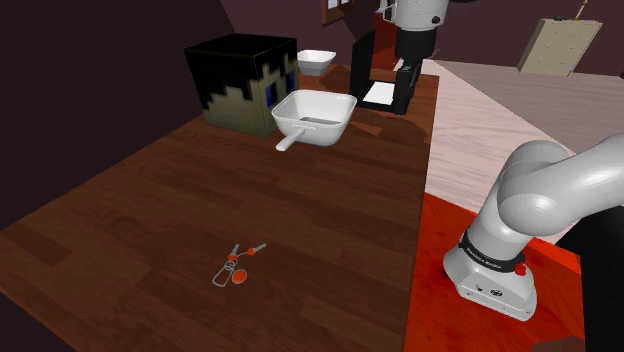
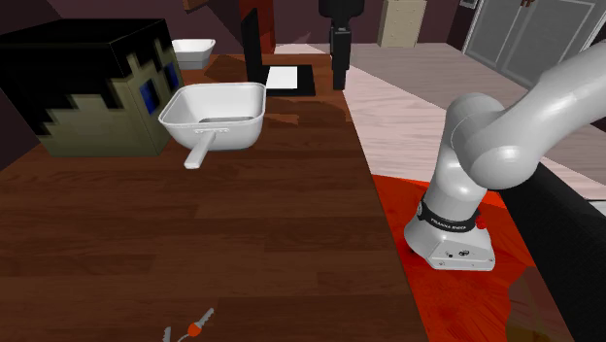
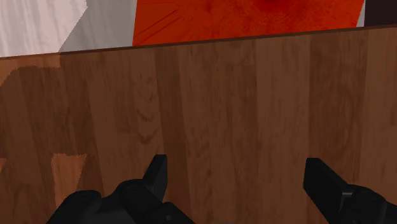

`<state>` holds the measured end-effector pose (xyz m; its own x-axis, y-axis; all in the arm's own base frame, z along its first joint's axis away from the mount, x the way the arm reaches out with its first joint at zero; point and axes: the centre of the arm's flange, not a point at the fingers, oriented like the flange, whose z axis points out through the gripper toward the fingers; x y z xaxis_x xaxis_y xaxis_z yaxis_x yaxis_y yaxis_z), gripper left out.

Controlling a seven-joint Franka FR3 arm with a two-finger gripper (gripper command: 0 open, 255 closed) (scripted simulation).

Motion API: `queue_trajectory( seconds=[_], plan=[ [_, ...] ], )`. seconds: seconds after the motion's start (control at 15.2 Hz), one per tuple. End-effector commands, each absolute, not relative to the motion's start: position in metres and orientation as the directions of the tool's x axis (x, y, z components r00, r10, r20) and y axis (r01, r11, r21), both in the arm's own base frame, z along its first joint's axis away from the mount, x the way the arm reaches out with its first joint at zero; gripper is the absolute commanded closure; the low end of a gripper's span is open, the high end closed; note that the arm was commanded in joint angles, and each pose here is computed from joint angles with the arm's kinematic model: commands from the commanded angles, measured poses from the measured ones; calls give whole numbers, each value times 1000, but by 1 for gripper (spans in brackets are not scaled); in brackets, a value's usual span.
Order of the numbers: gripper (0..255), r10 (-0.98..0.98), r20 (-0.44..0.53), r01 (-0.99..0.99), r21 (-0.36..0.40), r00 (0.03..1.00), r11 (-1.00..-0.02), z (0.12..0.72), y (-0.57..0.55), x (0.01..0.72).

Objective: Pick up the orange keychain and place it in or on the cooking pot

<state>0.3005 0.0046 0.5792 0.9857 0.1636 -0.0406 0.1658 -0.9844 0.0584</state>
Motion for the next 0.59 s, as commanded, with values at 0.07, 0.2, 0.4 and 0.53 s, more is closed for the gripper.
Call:
queue_trajectory(
  seconds=[0.07, 0.2, 0.4, 0.53],
  plan=[
    [0, 159, -40, 161, 57, 986, -985, 574, 16, 302],
    [0, 150, -38, 152, 54, 988, -987, 562, 39, 306],
    [0, 137, -35, 139, 51, 990, -989, 546, 74, 312],
    [0, 128, -33, 129, 48, 991, -990, 535, 97, 316]
  ],
)
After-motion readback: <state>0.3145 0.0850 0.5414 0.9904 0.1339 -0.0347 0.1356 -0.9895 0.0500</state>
